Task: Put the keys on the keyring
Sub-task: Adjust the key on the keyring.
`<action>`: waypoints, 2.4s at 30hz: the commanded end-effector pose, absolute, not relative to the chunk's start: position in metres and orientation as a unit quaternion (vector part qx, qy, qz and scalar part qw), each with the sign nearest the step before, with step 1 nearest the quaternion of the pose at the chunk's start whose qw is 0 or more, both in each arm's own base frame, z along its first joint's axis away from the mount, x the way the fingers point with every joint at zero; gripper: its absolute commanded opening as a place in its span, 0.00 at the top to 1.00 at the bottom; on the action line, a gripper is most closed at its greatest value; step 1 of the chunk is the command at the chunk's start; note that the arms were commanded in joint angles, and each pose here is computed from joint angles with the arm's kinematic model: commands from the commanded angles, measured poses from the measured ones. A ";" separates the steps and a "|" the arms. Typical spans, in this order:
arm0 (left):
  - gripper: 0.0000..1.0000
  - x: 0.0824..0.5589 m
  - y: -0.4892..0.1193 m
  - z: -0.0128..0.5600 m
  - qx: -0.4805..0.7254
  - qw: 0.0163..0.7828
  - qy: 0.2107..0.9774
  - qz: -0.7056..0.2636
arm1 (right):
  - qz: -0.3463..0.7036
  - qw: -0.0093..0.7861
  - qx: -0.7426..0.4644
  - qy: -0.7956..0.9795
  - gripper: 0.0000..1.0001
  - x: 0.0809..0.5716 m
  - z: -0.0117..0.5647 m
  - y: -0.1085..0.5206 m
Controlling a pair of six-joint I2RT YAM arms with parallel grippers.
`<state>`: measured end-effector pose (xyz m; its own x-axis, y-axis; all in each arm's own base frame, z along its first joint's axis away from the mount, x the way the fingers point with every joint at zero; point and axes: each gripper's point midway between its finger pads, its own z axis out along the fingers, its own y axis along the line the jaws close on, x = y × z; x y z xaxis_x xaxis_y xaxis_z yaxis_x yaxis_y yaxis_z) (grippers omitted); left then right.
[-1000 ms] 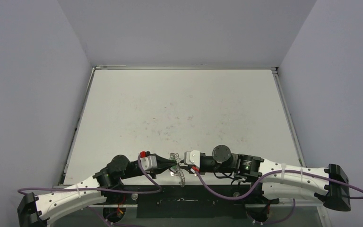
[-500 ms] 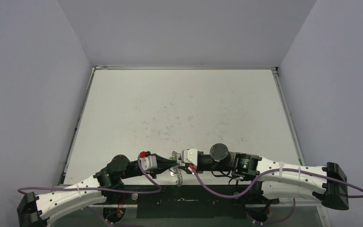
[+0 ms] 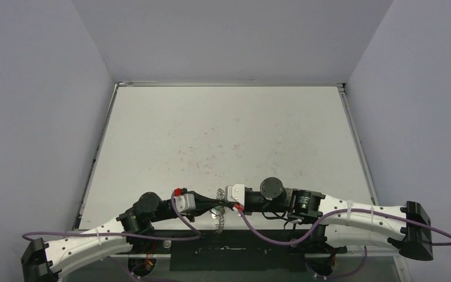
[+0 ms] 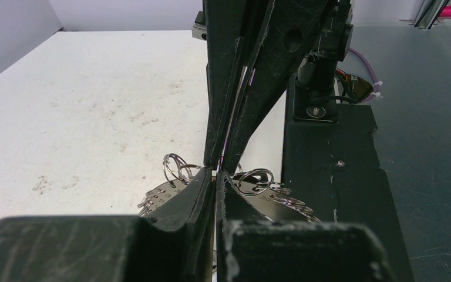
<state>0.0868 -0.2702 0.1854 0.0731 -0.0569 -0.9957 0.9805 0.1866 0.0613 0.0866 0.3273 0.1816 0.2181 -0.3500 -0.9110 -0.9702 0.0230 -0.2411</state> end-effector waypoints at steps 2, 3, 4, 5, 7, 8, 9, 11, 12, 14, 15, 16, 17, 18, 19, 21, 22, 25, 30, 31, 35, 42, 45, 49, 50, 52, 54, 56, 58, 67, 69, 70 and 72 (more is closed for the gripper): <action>0.99 0.084 -0.271 0.220 0.440 0.611 0.466 -0.464 | 0.321 0.515 -0.595 0.528 1.00 0.095 0.214 0.326; 0.93 0.085 -0.270 0.220 0.442 0.610 0.468 -0.461 | 0.314 0.511 -0.595 0.535 1.00 0.097 0.214 0.324; 0.85 0.086 -0.270 0.219 0.443 0.610 0.472 -0.456 | 0.308 0.507 -0.595 0.542 1.00 0.099 0.215 0.322; 0.82 0.088 -0.269 0.219 0.444 0.610 0.477 -0.450 | 0.301 0.501 -0.597 0.550 1.00 0.100 0.216 0.320; 0.81 0.090 -0.267 0.217 0.451 0.608 0.487 -0.435 | 0.288 0.484 -0.603 0.564 1.00 0.101 0.215 0.317; 0.80 0.091 -0.266 0.216 0.455 0.606 0.491 -0.429 | 0.283 0.475 -0.608 0.570 1.00 0.101 0.214 0.315; 0.78 0.092 -0.265 0.217 0.459 0.606 0.493 -0.423 | 0.278 0.465 -0.612 0.576 1.00 0.101 0.214 0.314; 0.75 0.094 -0.264 0.216 0.465 0.605 0.497 -0.413 | 0.267 0.441 -0.618 0.593 1.00 0.100 0.209 0.310; 0.72 0.094 -0.263 0.217 0.467 0.606 0.497 -0.410 | 0.265 0.438 -0.617 0.598 1.00 0.101 0.212 0.311; 0.69 0.096 -0.263 0.218 0.469 0.608 0.497 -0.404 | 0.257 0.417 -0.613 0.620 1.00 0.102 0.210 0.308; 0.69 0.097 -0.263 0.218 0.470 0.609 0.497 -0.402 | 0.255 0.409 -0.610 0.629 1.00 0.103 0.211 0.309; 0.69 0.097 -0.263 0.219 0.471 0.609 0.497 -0.401 | 0.251 0.400 -0.604 0.642 1.00 0.105 0.211 0.309; 0.69 0.097 -0.264 0.219 0.471 0.609 0.496 -0.400 | 0.249 0.392 -0.594 0.657 1.00 0.109 0.213 0.312; 0.69 0.097 -0.265 0.220 0.472 0.610 0.495 -0.401 | 0.249 0.379 -0.588 0.669 1.00 0.111 0.213 0.312; 0.69 0.097 -0.266 0.220 0.473 0.610 0.494 -0.401 | 0.254 0.364 -0.587 0.677 1.00 0.111 0.211 0.313; 0.69 0.098 -0.268 0.220 0.474 0.609 0.493 -0.402 | 0.271 0.333 -0.585 0.687 1.00 0.110 0.210 0.317; 0.69 0.098 -0.269 0.220 0.474 0.608 0.494 -0.402 | 0.282 0.320 -0.584 0.691 1.00 0.109 0.210 0.319; 0.72 0.099 -0.272 0.217 0.475 0.606 0.494 -0.403 | 0.306 0.304 -0.573 0.697 1.00 0.110 0.213 0.323; 0.75 0.102 -0.277 0.216 0.472 0.609 0.493 -0.405 | 0.323 0.293 -0.572 0.695 1.00 0.108 0.215 0.326; 0.75 0.103 -0.277 0.215 0.472 0.608 0.496 -0.401 | 0.324 0.291 -0.573 0.694 1.00 0.108 0.215 0.326; 0.78 0.107 -0.275 0.212 0.478 0.606 0.504 -0.387 | 0.327 0.289 -0.579 0.689 1.00 0.105 0.213 0.325; 0.76 0.106 -0.275 0.221 0.476 0.616 0.493 -0.388 | 0.338 0.285 -0.589 0.677 1.00 0.100 0.214 0.326; 0.74 0.103 -0.279 0.222 0.482 0.612 0.486 -0.396 | 0.340 0.281 -0.591 0.676 1.00 0.099 0.213 0.328; 0.74 0.102 -0.284 0.219 0.491 0.601 0.487 -0.400 | 0.342 0.279 -0.592 0.675 1.00 0.098 0.213 0.329; 0.74 0.102 -0.285 0.220 0.494 0.599 0.486 -0.401 | 0.341 0.279 -0.591 0.675 1.00 0.099 0.213 0.328; 0.78 0.101 -0.287 0.220 0.497 0.597 0.484 -0.404 | 0.342 0.278 -0.592 0.675 1.00 0.098 0.213 0.329; 0.83 0.100 -0.289 0.222 0.498 0.597 0.479 -0.407 | 0.342 0.279 -0.591 0.675 1.00 0.098 0.213 0.328; 0.86 0.098 -0.291 0.222 0.500 0.596 0.475 -0.411 | 0.341 0.278 -0.591 0.676 1.00 0.098 0.212 0.329; 0.89 0.097 -0.292 0.223 0.503 0.595 0.470 -0.415 | 0.340 0.278 -0.591 0.677 1.00 0.099 0.211 0.329; 0.97 0.088 -0.296 0.222 0.516 0.582 0.458 -0.431 | 0.334 0.273 -0.592 0.681 1.00 0.101 0.208 0.330; 0.97 0.088 -0.296 0.223 0.516 0.582 0.456 -0.432 | 0.334 0.270 -0.592 0.682 1.00 0.101 0.207 0.330; 0.97 0.088 -0.296 0.224 0.516 0.582 0.456 -0.432 | 0.335 0.269 -0.593 0.681 1.00 0.100 0.207 0.331; 0.88 0.088 -0.297 0.224 0.517 0.583 0.456 -0.431 | 0.339 0.266 -0.595 0.679 1.00 0.098 0.207 0.331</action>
<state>0.0932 -0.2885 0.1759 0.1469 0.0969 -0.9844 0.9803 0.1184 0.1579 0.0917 0.3095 0.1796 -0.1911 -0.6982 -0.6899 -0.9802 0.0985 0.1718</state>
